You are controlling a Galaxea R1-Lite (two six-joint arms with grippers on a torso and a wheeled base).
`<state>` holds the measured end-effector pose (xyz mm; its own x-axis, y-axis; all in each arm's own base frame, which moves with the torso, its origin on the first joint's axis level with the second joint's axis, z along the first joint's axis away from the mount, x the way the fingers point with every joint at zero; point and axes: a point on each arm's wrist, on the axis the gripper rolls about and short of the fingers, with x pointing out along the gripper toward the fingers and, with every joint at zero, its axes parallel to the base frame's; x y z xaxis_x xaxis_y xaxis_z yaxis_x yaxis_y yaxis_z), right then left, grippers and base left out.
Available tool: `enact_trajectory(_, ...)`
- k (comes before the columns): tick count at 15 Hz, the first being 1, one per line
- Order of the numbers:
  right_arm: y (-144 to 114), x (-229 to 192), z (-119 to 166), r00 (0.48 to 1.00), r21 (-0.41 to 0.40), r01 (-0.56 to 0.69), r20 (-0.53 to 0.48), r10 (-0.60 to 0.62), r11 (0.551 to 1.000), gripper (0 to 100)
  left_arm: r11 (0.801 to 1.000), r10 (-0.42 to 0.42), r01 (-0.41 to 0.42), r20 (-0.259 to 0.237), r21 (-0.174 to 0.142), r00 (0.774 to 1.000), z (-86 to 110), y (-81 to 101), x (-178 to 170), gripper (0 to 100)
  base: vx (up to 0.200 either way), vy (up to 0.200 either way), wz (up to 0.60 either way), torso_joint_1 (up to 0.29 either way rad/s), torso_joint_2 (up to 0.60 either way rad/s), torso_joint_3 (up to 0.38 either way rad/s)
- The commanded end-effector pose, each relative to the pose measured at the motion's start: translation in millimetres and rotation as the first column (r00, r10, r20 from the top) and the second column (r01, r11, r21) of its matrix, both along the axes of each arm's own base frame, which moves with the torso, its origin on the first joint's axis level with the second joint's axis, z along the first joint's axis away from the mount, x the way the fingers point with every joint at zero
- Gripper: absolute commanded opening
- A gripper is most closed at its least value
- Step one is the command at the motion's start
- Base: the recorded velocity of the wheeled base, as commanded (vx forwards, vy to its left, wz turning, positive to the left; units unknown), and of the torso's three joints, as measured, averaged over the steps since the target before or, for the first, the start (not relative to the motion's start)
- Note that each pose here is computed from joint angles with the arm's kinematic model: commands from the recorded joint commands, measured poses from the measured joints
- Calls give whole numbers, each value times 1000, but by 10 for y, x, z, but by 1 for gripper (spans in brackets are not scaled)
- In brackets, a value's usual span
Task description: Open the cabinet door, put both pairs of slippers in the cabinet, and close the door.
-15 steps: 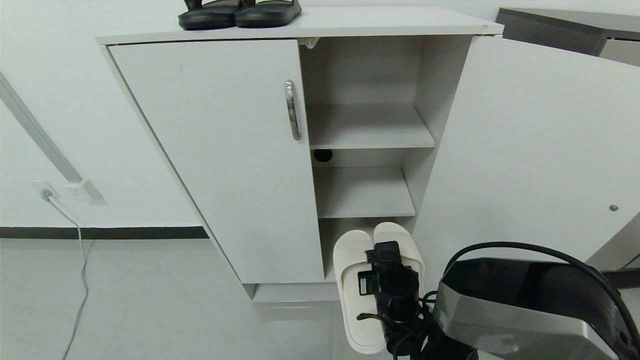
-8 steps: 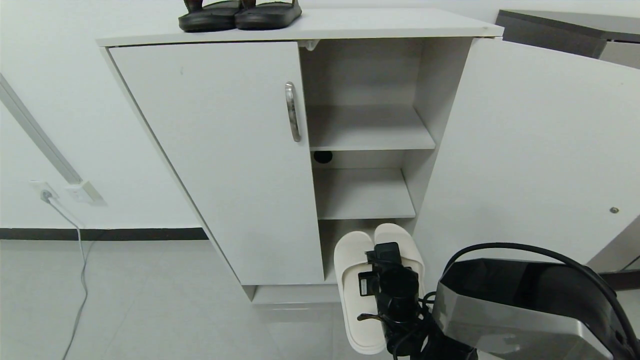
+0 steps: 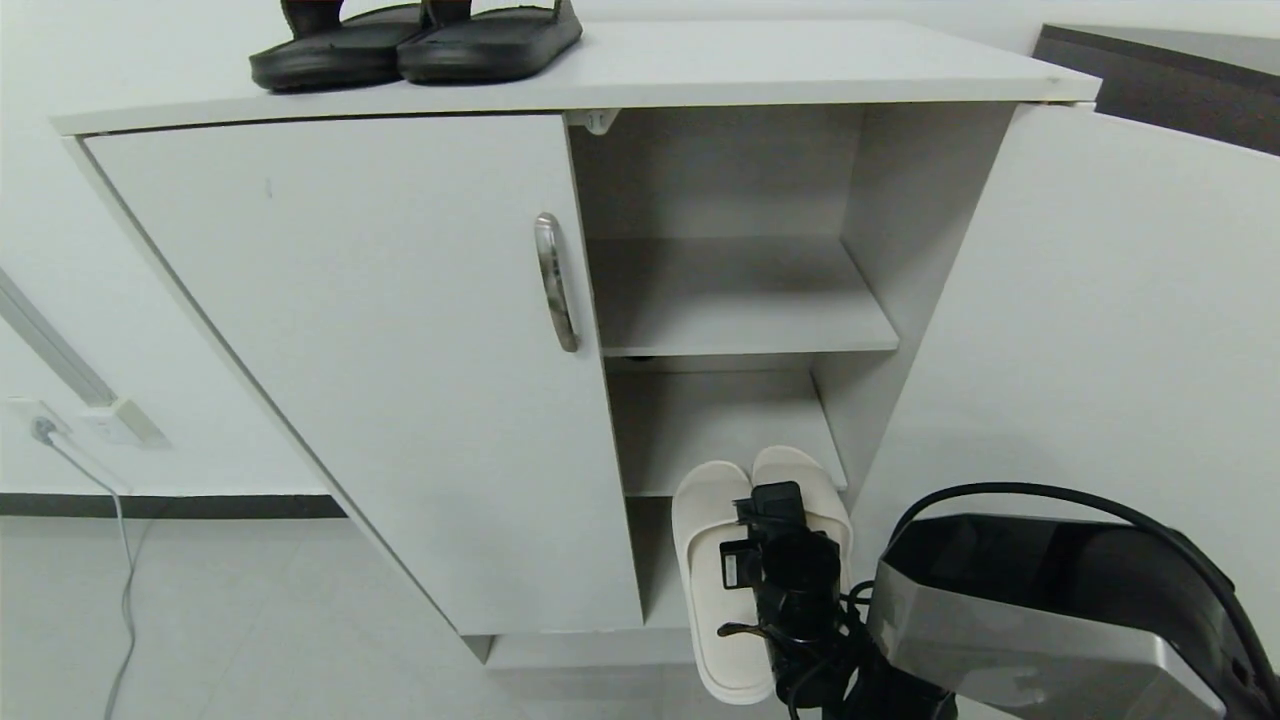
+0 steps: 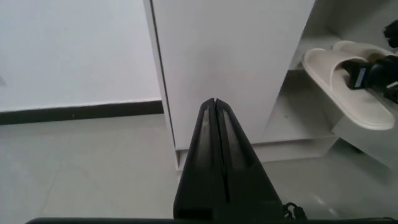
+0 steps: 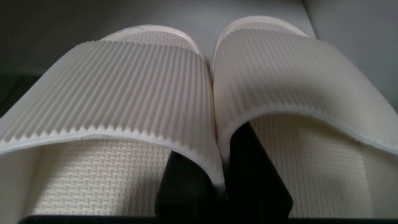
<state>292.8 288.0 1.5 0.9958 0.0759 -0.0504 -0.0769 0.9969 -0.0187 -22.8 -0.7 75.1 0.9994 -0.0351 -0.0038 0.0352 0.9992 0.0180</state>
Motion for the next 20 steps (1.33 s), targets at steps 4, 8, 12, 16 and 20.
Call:
enact_trajectory(4, 25, 36, 14, 1000, 1, -3, 6, 3, 1000, 0, 1000, 0, 0, -1, -1, 1000, -1, 0, 0, 0, 0, 0, 0, 0, 0, 0)
enact_trajectory(8, 14, 265, 41, 1000, -2, -24, -2, 24, 1000, 0, 1000, 0, 0, -2, -1, 1000, 0, 0, 1, 0, 0, 0, 0, 0, 0, 0)
enact_trajectory(12, 80, 509, 122, 1000, 7, -12, -16, 12, 1000, 0, 1000, 0, 0, -1, -1, 1000, 4, 0, 0, 0, 100, 0, 0, 1, 1, -2)
enact_trajectory(16, 129, 648, 91, 1000, 13, 0, -9, 0, 1000, 0, 1000, 0, 0, -2, -1, 1000, 0, 0, 1, 0, 50, 0, 0, -1, 1, 1)
enact_trajectory(20, 87, 836, 88, 1000, 2, 5, -26, -5, 1000, 0, 1000, 0, 0, -1, -1, 1000, -1, 0, 0, 0, 0, 0, 0, 0, 0, 0)
